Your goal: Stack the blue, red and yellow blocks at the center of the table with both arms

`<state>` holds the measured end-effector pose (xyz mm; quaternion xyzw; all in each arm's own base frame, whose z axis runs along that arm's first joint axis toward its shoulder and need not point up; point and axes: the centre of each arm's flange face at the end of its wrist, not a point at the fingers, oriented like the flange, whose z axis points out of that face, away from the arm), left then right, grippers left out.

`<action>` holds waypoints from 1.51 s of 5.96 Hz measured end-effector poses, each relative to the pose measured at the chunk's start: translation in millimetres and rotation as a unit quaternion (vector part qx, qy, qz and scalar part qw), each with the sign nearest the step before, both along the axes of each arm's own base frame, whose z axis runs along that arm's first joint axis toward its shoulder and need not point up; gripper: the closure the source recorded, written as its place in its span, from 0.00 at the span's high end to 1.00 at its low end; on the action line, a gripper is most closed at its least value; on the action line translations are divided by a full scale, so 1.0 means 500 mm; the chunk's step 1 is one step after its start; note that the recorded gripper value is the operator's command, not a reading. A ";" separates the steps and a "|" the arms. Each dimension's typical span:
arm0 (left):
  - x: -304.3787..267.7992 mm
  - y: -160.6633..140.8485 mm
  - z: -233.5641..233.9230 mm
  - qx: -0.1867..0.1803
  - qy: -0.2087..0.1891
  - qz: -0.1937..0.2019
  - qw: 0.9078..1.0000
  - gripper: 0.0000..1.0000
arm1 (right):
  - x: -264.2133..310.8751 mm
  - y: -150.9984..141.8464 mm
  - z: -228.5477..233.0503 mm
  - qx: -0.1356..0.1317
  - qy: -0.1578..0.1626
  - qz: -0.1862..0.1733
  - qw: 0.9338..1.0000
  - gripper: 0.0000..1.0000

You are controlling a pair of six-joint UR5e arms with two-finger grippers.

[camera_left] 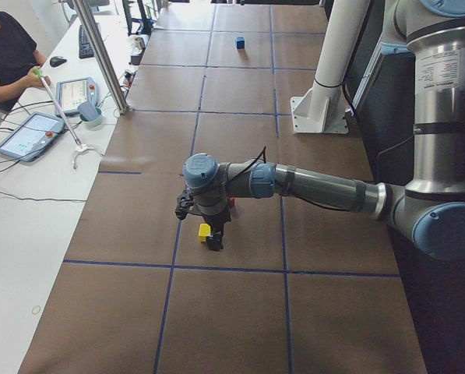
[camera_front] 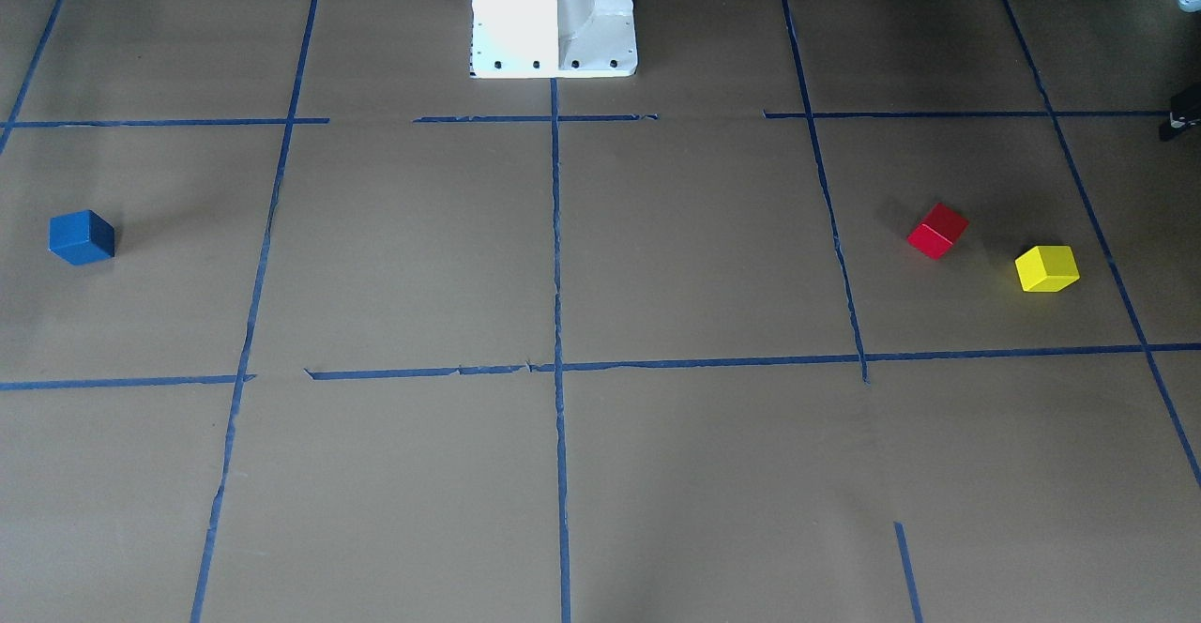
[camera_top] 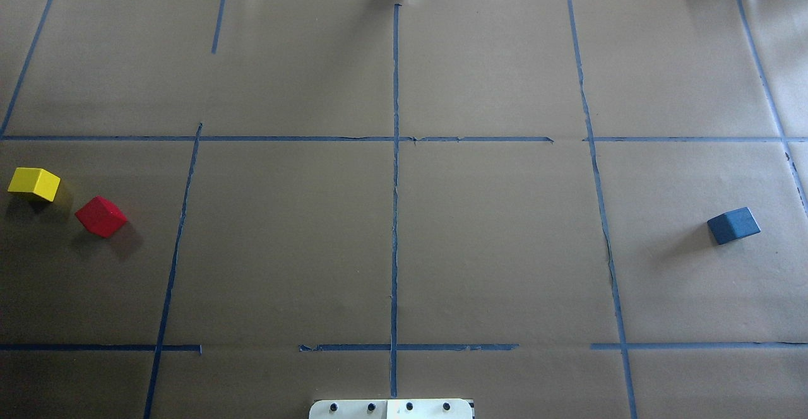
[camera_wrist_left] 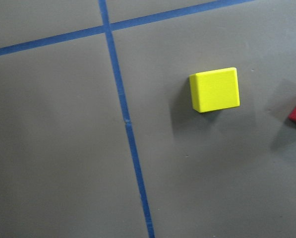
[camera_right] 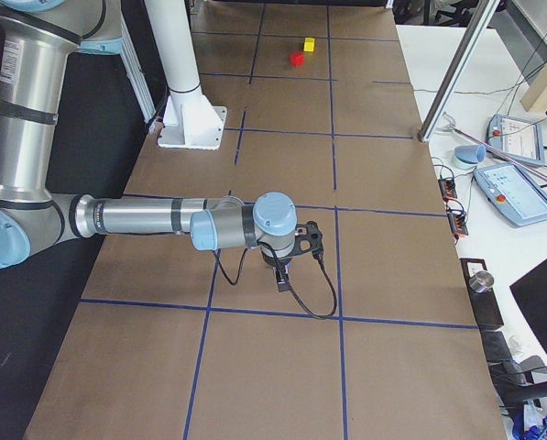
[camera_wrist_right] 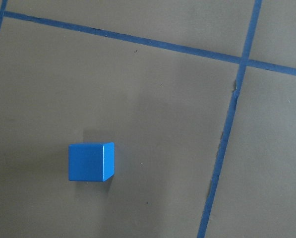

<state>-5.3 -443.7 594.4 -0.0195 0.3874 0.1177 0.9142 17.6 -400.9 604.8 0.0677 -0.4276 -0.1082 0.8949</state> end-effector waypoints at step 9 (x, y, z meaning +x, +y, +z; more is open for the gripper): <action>0.001 0.003 -0.008 0.003 0.008 0.000 1.000 1.00 | -0.398 -0.059 0.024 0.001 0.073 -0.084 0.994 1.00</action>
